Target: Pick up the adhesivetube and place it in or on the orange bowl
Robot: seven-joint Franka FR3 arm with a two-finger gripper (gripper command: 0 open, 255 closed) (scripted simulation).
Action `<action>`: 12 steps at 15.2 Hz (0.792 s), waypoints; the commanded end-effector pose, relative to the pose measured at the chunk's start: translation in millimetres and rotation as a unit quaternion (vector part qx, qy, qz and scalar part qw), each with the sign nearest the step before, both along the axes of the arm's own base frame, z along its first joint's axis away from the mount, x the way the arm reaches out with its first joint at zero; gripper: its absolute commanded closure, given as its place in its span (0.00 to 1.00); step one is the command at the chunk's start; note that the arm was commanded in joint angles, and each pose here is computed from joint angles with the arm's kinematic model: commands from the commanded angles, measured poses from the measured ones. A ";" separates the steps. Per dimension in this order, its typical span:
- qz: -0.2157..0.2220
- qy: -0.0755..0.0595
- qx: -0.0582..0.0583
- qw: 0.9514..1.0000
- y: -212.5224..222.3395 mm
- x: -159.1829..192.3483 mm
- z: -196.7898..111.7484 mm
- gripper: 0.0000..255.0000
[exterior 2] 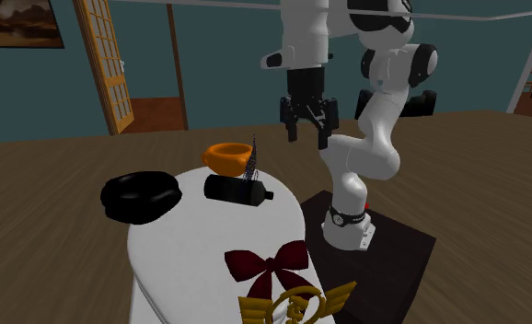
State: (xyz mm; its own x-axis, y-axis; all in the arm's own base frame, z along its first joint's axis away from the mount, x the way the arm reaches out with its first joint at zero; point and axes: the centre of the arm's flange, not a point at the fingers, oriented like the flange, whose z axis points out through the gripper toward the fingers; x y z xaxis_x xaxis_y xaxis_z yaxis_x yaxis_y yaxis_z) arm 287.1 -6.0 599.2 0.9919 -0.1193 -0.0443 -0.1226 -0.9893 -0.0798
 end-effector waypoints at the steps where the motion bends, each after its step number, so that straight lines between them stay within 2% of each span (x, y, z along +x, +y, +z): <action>1: 0.000 0.000 0.000 1.000 0.0 0.0 0.0 0.00; 3: -0.039 0.002 -0.045 0.998 5.4 7.1 -23.5 0.00; 6: -0.096 0.005 -0.112 0.989 8.4 18.2 -59.5 0.00; 9: -0.153 0.007 -0.179 0.972 5.3 29.0 -95.5 0.00; 12: -0.209 0.010 -0.244 0.947 -3.9 39.0 -130.8 0.00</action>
State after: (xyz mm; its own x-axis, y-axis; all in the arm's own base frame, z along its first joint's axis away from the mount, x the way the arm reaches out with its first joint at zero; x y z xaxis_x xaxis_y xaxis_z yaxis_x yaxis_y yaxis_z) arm 324.9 -5.4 481.5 0.8736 -0.4812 0.0733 -0.4753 -0.8108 0.3417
